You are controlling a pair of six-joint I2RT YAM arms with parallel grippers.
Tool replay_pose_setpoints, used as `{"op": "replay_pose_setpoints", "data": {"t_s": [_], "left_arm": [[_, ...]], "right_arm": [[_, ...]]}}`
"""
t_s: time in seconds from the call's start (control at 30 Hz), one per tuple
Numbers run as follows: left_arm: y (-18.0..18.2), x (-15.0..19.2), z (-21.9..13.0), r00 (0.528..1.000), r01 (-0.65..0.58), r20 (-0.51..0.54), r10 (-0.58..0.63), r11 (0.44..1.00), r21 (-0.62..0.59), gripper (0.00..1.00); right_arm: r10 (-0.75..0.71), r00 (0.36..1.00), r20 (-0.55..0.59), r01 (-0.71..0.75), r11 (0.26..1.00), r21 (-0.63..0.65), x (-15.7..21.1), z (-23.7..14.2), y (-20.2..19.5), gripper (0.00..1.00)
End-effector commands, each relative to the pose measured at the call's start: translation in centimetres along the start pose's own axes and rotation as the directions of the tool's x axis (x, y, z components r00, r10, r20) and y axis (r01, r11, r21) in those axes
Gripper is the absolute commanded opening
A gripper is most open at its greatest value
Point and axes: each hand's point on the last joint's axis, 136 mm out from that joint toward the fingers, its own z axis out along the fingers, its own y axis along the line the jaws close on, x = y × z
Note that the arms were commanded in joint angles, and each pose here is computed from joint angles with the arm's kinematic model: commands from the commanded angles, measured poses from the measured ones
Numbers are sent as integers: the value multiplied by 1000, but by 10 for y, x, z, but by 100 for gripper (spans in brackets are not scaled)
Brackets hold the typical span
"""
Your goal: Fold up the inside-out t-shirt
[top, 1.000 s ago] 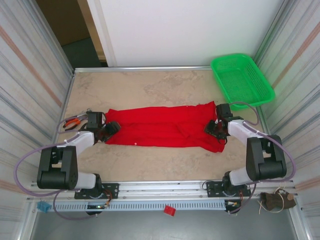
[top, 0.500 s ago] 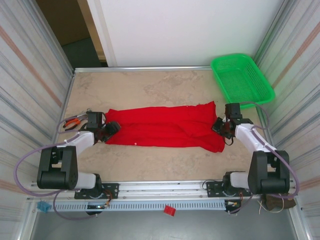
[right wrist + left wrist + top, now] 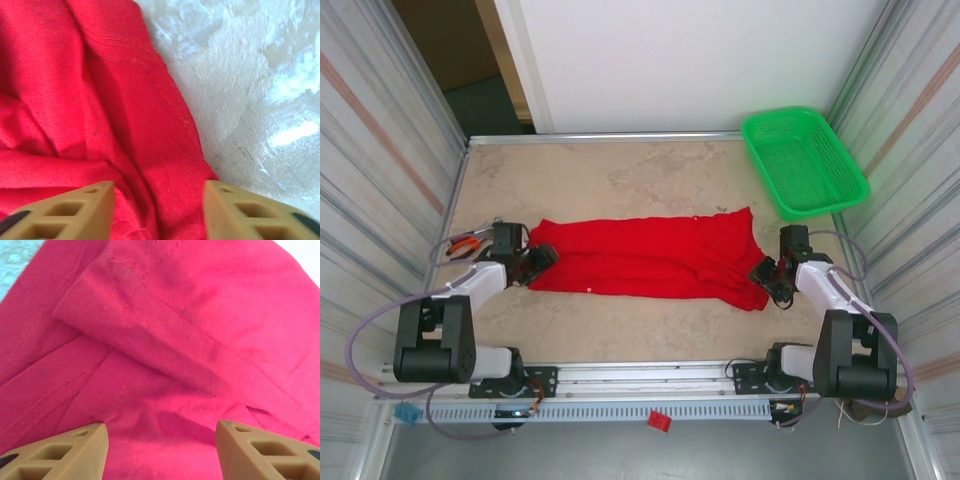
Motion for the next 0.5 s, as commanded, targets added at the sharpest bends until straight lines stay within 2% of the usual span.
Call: {"op": "replay_pose_setpoints", "data": {"t_s": [0.0, 0.1, 0.2, 0.33, 0.47], "left_arm": [[-20, -16, -29, 997, -70, 34, 69, 997, 18, 59], [-51, -27, -46, 989, -136, 65, 131, 988, 78, 59], [-81, -32, -50, 980, -196, 69, 188, 973, 125, 59], [-118, -22, -34, 959, -279, 14, 282, 942, 188, 60], [-129, -6, -7, 942, -315, -56, 331, 930, 191, 60]], "right_arm": [[-11, 994, 108, 14, 1000, -19, -32, -28, 15, 62], [-24, 990, 139, 28, 999, -23, -55, -29, 23, 75], [-48, 993, 105, 53, 997, -50, -72, -9, 34, 82], [-75, 995, 63, 80, 993, -88, -83, 17, 46, 86], [-92, 995, 32, 96, 983, -157, -79, 31, 58, 86]]}}
